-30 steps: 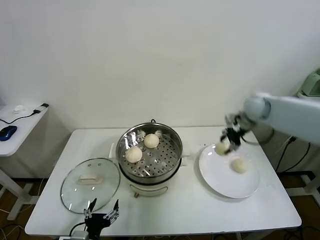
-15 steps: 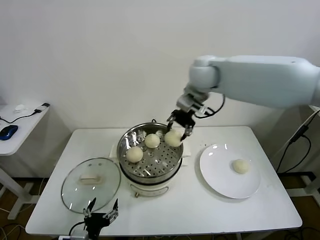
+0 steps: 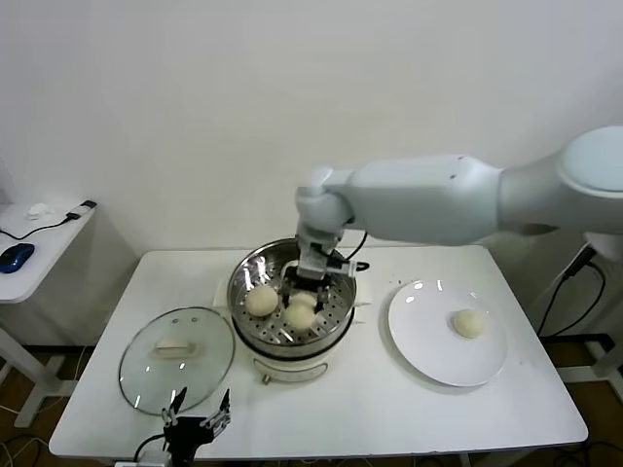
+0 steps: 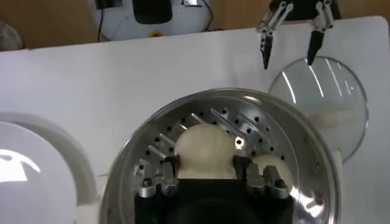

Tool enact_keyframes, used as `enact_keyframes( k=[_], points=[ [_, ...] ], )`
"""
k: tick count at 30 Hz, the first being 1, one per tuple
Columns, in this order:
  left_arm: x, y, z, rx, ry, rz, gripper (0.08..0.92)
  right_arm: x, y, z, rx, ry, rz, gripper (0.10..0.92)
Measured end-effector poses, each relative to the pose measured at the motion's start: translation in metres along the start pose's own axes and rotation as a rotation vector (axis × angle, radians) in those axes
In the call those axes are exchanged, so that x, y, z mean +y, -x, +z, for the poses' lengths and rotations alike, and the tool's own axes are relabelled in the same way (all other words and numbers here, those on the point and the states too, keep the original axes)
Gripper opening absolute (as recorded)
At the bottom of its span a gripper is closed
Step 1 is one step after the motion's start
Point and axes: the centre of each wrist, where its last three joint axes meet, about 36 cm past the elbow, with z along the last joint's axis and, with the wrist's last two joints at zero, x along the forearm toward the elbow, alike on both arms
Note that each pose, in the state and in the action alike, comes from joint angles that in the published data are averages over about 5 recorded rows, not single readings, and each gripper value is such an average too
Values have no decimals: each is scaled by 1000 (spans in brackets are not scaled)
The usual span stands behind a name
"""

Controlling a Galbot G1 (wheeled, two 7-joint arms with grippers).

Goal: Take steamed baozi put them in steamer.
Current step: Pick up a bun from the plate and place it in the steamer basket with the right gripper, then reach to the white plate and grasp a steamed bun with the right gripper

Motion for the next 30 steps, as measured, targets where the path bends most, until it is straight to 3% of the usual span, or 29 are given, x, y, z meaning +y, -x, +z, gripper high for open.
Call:
enact_keyframes(
  k=[9,17,23,30],
  points=[
    [0,-1,1,-4,-2,-3,823,-16,34,-1,-6,-50,-5,612],
    [-1,-2,1,-7,-5,-3,823,-21,39,-1,-8,-60,-1,790],
    [-2,-3,1,-9,-7,-1,823,-17,19,5,-9,-43,-17,822],
    [-2,-4,-1,-14,-8,0,823,13,-36,37,20,98,-26,823]
  ],
)
